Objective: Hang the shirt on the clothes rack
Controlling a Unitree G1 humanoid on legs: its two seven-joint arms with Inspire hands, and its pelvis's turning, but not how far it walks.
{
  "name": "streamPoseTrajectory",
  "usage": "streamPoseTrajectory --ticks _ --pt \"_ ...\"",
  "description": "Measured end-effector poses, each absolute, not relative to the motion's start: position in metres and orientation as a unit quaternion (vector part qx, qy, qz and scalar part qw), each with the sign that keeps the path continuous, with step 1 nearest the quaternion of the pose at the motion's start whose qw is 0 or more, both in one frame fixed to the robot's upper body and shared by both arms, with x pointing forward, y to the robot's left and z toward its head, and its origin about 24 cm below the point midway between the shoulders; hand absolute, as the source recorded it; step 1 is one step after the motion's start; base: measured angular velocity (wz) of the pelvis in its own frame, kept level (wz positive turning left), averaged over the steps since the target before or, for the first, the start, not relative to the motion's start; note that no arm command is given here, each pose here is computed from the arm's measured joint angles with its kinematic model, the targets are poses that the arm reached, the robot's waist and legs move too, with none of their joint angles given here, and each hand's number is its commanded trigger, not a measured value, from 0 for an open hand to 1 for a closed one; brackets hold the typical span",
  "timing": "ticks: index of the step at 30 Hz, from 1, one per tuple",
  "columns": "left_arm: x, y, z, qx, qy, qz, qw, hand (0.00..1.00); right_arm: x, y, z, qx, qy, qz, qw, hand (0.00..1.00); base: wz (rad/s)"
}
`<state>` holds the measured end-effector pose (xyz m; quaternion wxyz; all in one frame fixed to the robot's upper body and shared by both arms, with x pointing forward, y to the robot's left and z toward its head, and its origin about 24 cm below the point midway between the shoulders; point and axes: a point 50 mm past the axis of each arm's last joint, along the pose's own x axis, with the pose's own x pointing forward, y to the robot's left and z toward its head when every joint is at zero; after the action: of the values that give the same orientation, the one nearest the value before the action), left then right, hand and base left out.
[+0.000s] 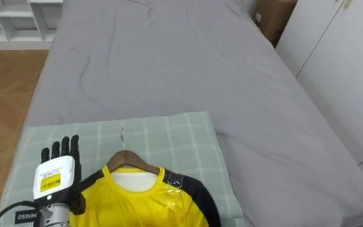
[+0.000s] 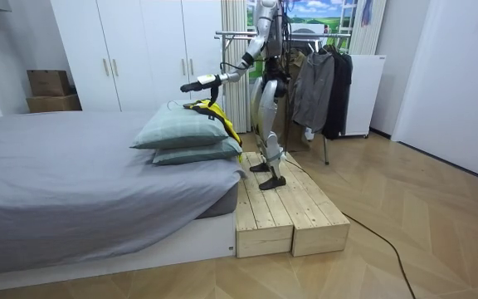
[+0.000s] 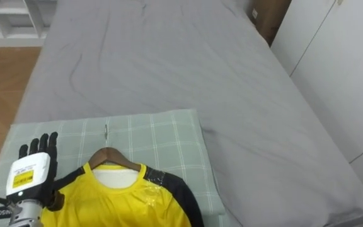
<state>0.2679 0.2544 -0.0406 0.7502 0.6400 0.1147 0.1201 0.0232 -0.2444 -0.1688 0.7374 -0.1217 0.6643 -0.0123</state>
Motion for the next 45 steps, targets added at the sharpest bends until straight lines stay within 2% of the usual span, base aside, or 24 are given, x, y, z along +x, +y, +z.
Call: streamPoseTrajectory --ticks 22,45 --pt "0.271 0.256 -0.041 0.643 0.138 0.094 0.747 0.00 0.029 -0.238 -0.169 -0.130 0.652 0.012 0.747 0.00 0.03" --pt "0.290 0.273 -0.023 0.684 0.149 0.053 0.712 0.00 0.008 -0.236 -0.170 -0.110 0.669 0.015 0.735 0.00 -0.02"
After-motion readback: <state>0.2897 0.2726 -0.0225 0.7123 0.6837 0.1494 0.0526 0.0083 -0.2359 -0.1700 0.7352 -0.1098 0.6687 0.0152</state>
